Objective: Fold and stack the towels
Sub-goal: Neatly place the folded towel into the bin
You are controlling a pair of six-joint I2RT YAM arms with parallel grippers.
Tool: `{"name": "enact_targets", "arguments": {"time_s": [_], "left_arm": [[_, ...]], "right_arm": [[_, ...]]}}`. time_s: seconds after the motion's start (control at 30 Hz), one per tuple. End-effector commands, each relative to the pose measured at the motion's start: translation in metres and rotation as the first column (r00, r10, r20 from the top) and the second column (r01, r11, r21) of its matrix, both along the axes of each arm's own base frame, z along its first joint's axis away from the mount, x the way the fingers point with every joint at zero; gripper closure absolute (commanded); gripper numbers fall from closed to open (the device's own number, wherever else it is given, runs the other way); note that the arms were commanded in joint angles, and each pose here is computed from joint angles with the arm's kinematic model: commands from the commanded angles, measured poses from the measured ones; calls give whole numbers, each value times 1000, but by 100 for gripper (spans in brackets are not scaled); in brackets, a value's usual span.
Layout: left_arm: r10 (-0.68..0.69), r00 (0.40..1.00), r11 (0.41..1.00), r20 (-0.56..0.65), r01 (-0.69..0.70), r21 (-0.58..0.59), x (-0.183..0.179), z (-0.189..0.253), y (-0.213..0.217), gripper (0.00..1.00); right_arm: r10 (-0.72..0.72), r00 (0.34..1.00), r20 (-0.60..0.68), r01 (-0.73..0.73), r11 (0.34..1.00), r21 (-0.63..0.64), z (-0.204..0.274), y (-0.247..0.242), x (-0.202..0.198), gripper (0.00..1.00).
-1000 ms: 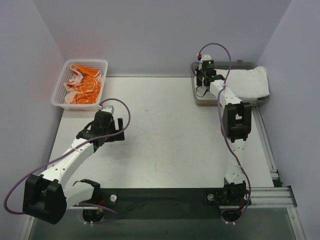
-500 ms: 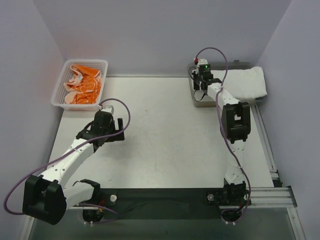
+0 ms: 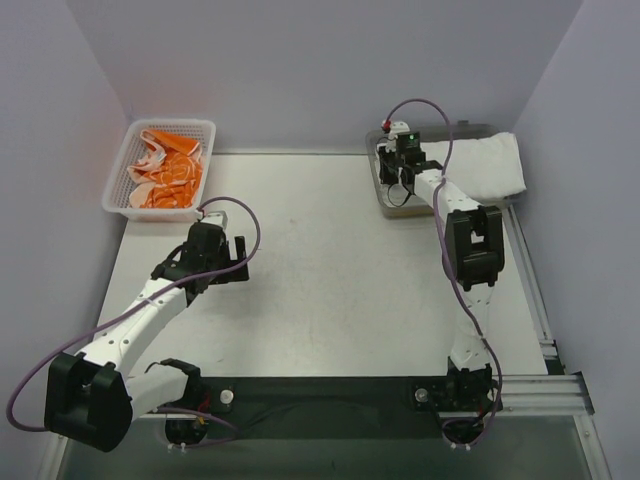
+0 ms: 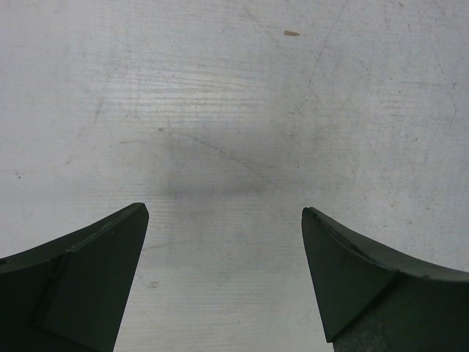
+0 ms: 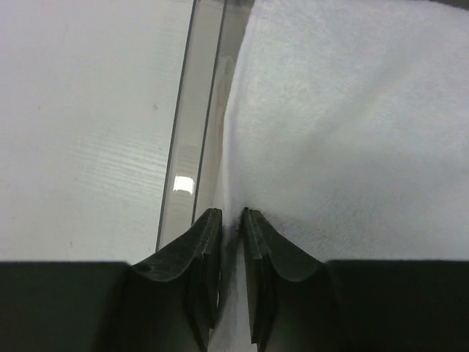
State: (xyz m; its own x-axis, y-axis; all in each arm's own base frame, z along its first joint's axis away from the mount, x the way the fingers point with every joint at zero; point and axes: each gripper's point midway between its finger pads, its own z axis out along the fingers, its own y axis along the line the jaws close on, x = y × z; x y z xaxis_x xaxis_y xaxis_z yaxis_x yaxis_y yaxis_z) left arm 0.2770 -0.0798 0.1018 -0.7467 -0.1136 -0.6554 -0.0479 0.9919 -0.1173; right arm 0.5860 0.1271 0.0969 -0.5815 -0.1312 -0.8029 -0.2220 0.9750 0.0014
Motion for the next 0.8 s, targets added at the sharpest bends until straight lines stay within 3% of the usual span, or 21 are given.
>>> {"name": "enact_targets", "arguments": {"time_s": [0.0,0.1,0.43,0.57,0.67,0.77], "left_arm": [[-6,998,1000,67,7,-11,9,20,-3,3],[-4,998,1000,67,5,-11,9,20,-2,3],[-7,997,1000,73,8,-11,9,21,-3,3],[-7,997,1000,73,8,-11,9,21,-3,3],[-8,998,1000,70,9,-11,9,20,-3,3],[-8,997,1000,71,9,-12,9,20,-3,3]], "right_arm": [[138,989,46,-141,987,76,37,34,-15,78],[145,988,58,-149,985,88,49,35,-20,64],[76,977,197,-118,970,213,123,30,-13,52],[-42,978,204,0,979,204,115,9,2,66],[-99,977,189,58,976,209,97,3,11,82],[-89,986,137,55,971,231,73,11,13,85]]}}
